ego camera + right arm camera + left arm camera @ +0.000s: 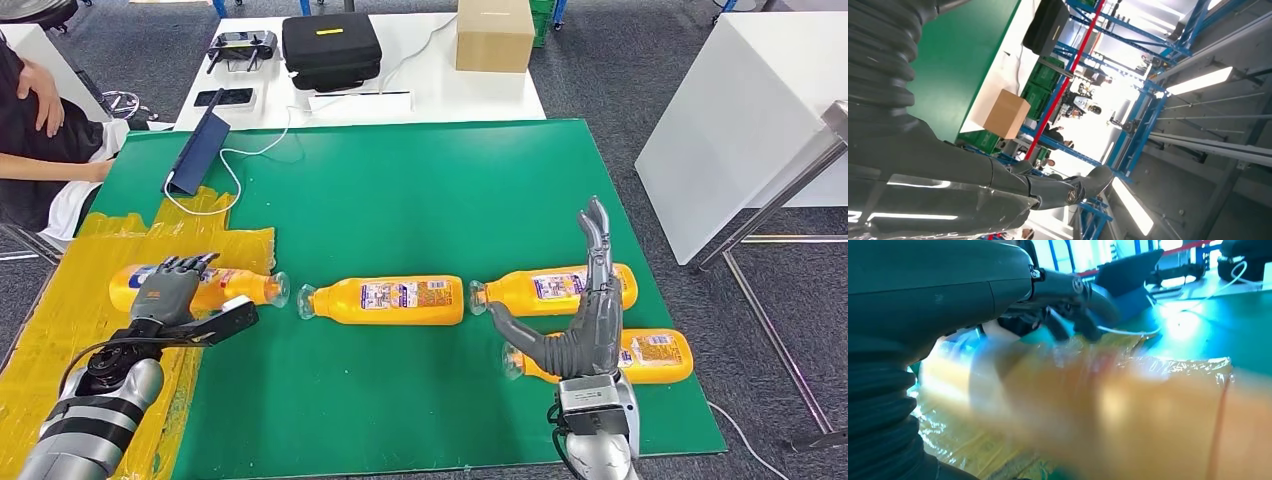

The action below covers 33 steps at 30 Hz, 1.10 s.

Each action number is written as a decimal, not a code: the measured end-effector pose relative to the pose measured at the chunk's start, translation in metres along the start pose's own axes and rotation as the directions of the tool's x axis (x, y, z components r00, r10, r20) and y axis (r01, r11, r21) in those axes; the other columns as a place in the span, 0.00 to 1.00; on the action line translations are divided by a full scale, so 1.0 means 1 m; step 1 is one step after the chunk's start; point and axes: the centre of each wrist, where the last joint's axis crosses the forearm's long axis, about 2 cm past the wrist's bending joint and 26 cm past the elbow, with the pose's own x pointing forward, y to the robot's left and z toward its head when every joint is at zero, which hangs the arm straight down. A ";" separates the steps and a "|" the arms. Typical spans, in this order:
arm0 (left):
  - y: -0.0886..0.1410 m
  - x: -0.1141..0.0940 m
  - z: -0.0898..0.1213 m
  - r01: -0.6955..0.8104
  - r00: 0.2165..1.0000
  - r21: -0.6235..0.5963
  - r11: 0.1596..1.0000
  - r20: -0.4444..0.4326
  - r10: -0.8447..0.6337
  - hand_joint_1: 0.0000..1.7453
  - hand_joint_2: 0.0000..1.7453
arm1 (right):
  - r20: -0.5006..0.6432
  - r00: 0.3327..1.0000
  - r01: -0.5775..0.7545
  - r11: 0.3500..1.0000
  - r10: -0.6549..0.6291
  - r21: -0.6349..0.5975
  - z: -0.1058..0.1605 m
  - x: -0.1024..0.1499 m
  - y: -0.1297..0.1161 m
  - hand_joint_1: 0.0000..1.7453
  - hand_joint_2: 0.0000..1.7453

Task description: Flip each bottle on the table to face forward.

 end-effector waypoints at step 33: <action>0.035 0.027 0.046 -0.776 0.609 0.147 0.613 0.424 0.670 0.00 1.00 | -0.037 0.998 -0.055 0.998 0.053 -0.036 0.014 -0.002 -0.007 0.00 1.00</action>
